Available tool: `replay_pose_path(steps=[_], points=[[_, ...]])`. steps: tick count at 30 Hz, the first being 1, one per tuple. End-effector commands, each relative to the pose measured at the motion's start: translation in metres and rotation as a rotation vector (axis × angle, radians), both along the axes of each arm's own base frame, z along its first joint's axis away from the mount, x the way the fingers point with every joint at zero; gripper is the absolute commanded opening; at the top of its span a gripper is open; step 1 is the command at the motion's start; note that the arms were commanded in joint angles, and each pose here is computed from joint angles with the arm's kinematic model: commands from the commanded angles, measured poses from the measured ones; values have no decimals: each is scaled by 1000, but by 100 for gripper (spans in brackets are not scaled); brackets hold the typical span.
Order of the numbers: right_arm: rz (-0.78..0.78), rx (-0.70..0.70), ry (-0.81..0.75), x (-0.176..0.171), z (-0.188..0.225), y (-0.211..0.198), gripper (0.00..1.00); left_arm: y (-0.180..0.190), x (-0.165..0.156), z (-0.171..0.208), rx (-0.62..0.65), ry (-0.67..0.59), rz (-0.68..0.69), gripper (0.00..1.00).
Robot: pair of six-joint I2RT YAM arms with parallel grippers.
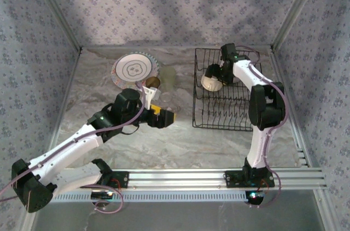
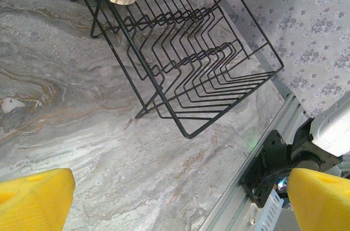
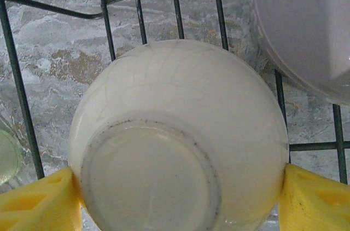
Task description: Unload the mixed dishes from the dish rack
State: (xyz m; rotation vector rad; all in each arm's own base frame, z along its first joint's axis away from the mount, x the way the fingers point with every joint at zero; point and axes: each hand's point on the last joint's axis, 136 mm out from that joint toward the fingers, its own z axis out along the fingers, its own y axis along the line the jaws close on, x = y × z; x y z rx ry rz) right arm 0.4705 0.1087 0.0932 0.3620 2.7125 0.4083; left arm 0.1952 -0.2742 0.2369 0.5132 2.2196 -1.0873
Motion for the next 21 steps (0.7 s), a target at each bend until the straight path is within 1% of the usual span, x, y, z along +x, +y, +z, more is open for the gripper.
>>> replay_pose_path(steps=[1,6,13,21], points=[[17,-13,42,-13,-3,-8,72,-4,1,8,-13,-28,-12,99],[25,-31,31,-14,6,-12,70,-5,3,6,-13,-26,-11,99],[51,10,-4,-16,21,-8,65,-11,4,8,-19,-22,-31,99],[53,27,-27,-20,35,-14,61,-18,8,7,-19,-15,-45,99]])
